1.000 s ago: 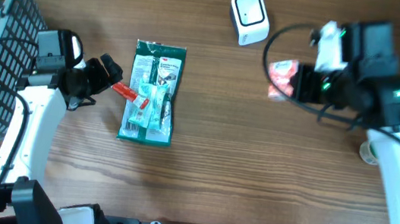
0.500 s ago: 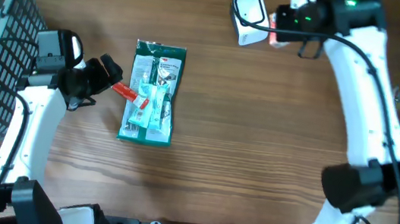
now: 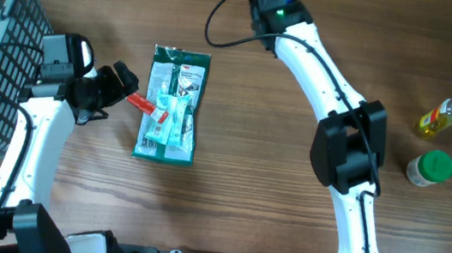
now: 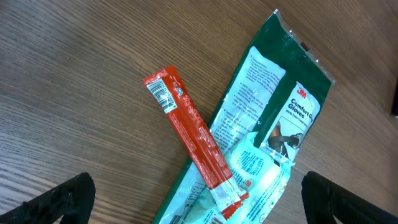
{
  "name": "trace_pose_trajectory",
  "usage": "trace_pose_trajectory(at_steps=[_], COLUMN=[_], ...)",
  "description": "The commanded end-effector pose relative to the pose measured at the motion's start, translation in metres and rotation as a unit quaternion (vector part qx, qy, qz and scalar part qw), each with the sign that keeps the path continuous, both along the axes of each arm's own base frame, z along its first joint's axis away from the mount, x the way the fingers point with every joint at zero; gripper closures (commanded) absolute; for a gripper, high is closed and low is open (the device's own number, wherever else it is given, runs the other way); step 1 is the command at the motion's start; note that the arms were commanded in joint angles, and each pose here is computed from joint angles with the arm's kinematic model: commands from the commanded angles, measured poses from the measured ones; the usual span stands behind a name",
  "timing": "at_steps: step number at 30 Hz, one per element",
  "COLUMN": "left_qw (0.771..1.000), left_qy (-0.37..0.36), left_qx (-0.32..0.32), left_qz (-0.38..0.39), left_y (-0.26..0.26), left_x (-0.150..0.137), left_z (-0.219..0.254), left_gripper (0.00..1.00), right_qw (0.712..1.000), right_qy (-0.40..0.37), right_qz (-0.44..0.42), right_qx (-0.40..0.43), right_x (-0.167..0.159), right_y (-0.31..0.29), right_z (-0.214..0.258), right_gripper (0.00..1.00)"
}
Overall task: Scan the item barcode
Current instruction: 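Lift the tissue pack and hold it up to the white scanner, then carry the tissue pack right and lower it near the bottle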
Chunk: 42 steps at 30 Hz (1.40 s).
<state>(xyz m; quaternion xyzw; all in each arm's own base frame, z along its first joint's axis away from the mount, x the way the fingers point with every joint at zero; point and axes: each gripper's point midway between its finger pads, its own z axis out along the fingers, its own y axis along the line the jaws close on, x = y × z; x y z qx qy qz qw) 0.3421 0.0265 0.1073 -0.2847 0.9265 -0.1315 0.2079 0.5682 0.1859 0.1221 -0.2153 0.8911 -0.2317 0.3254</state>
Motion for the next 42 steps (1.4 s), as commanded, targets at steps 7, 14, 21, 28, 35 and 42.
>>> trace_pose_trajectory(at_steps=[7,14,21,28,35,42], left_qw=[1.0,1.0,1.0,1.0,1.0,1.0], left_qy=[-0.009,-0.009,-0.009,-0.009,-0.009,-0.009], left_qx=[-0.002,-0.002,-0.002,-0.002,-0.002,-0.002], left_qz=[0.002,0.002,0.002,0.002,0.002,0.002], left_y=[0.0,0.0,0.0,0.0,0.0,0.0], left_x=[0.003,0.003,0.003,0.003,0.003,0.003], left_z=[0.006,0.006,0.006,0.006,0.006,0.006], left_gripper=[0.0,0.0,0.0,0.0,0.0,0.0], right_qw=[0.997,0.999,0.998,0.997,0.992,0.973], right_qy=[-0.046,-0.031,-0.02,-0.058,-0.076,0.148], right_qz=[0.015,0.018,0.008,-0.032,-0.093,-0.135], right_qx=[-0.066,-0.041,-0.058,-0.042,0.026,0.115], right_x=[0.017,0.013,0.014,0.004,-0.072,-0.145], right_y=[0.001,0.006,-0.002,-0.018,-0.069,-0.11], right_z=[0.015,-0.005,-0.02,0.039,0.164,0.106], right_gripper=[0.96,0.96,0.96,0.96,0.96,0.96])
